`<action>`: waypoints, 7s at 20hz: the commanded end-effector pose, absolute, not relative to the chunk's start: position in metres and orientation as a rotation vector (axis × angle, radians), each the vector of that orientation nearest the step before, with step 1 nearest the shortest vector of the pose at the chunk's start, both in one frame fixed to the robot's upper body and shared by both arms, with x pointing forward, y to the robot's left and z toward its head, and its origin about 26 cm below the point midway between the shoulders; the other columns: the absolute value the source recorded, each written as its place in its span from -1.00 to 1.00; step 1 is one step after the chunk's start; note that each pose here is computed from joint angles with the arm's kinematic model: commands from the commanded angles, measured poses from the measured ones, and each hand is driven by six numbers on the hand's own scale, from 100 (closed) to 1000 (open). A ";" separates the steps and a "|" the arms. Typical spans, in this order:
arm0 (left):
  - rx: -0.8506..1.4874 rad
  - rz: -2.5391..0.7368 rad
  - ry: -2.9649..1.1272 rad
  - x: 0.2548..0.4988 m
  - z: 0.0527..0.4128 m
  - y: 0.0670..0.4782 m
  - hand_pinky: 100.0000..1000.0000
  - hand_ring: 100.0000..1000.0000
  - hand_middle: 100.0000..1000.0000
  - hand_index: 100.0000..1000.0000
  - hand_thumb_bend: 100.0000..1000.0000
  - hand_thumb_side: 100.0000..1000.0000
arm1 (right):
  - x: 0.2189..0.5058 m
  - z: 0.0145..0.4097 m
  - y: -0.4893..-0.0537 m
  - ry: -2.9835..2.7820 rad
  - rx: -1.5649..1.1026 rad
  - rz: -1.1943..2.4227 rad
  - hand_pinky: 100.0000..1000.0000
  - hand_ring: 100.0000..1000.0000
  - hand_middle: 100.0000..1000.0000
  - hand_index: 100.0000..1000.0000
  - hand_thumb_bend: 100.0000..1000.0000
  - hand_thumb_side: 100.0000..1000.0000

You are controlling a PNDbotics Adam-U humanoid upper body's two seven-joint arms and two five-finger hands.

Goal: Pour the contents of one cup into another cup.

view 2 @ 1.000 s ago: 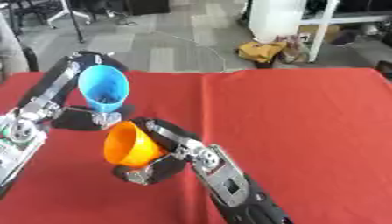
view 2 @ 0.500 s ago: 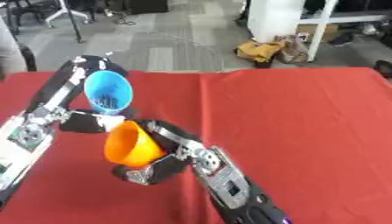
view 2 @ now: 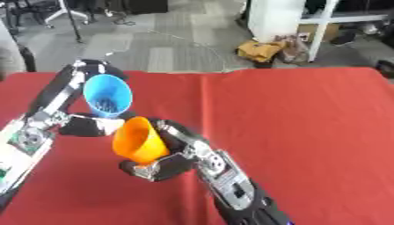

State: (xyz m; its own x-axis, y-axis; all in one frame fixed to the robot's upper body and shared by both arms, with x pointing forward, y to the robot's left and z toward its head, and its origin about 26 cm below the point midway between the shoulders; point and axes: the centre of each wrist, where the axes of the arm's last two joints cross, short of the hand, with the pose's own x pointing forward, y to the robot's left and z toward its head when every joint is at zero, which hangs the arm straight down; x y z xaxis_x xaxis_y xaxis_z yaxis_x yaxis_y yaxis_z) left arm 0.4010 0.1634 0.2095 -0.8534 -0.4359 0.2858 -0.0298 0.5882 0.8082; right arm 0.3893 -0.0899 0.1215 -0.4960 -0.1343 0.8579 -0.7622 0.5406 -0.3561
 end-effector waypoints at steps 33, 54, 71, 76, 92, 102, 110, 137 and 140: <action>1.000 -1.410 -2.640 0.383 0.255 0.158 -0.26 -0.53 -0.50 0.26 0.00 -1.00 | 0.390 0.127 -0.089 -1.961 0.738 0.969 0.34 -0.29 0.30 0.44 -0.50 -1.00; 1.180 -1.469 -2.720 0.370 0.260 0.158 -0.27 -0.46 -0.48 0.22 0.04 -1.00 | 0.391 0.126 -0.091 -1.960 0.738 0.969 0.34 -0.29 0.30 0.45 -0.50 -1.00; 1.331 -1.589 -2.710 0.369 0.257 0.159 -0.28 -0.41 -0.46 0.22 0.09 -1.00 | 0.392 0.126 -0.092 -1.959 0.734 0.975 0.34 -0.28 0.31 0.45 -0.50 -1.00; 1.378 -1.620 -2.709 0.368 0.258 0.158 -0.28 -0.39 -0.46 0.22 0.10 -1.00 | 0.392 0.126 -0.092 -1.960 0.734 0.976 0.34 -0.28 0.30 0.45 -0.50 -1.00; 1.507 -1.665 -2.679 0.368 0.260 0.154 -0.28 -0.37 -0.45 0.21 0.13 -1.00 | 0.392 0.126 -0.092 -1.959 0.735 0.977 0.34 -0.28 0.30 0.45 -0.50 -1.00; 1.581 -1.676 -2.659 0.367 0.262 0.151 -0.28 -0.35 -0.44 0.21 0.15 -1.00 | 0.392 0.125 -0.092 -1.957 0.737 0.976 0.34 -0.28 0.30 0.45 -0.50 -1.00; 1.595 -1.680 -2.650 0.368 0.262 0.151 -0.28 -0.35 -0.44 0.21 0.15 -1.00 | 0.392 0.124 -0.092 -1.956 0.738 0.975 0.34 -0.28 0.30 0.45 -0.50 -1.00; 1.635 -1.672 -2.638 0.367 0.264 0.153 -0.27 -0.34 -0.44 0.21 0.16 -1.00 | 0.393 0.124 -0.093 -1.955 0.734 0.976 0.34 -0.28 0.30 0.45 -0.50 -1.00; 1.665 -1.637 -2.649 0.364 0.271 0.156 -0.26 -0.33 -0.43 0.21 0.16 -1.00 | 0.393 0.124 -0.093 -1.955 0.731 0.975 0.34 -0.28 0.30 0.45 -0.50 -1.00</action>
State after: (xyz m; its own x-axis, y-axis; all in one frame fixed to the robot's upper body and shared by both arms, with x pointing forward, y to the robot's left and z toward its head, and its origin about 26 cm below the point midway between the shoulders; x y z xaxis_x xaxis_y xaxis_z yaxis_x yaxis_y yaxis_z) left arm 0.3673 0.1503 0.2550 -0.5358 -0.4940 -0.6848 -0.8304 0.1612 0.5334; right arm 0.3910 -0.0932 0.1145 -0.4772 -0.1294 0.8692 -0.7730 0.5323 -0.3451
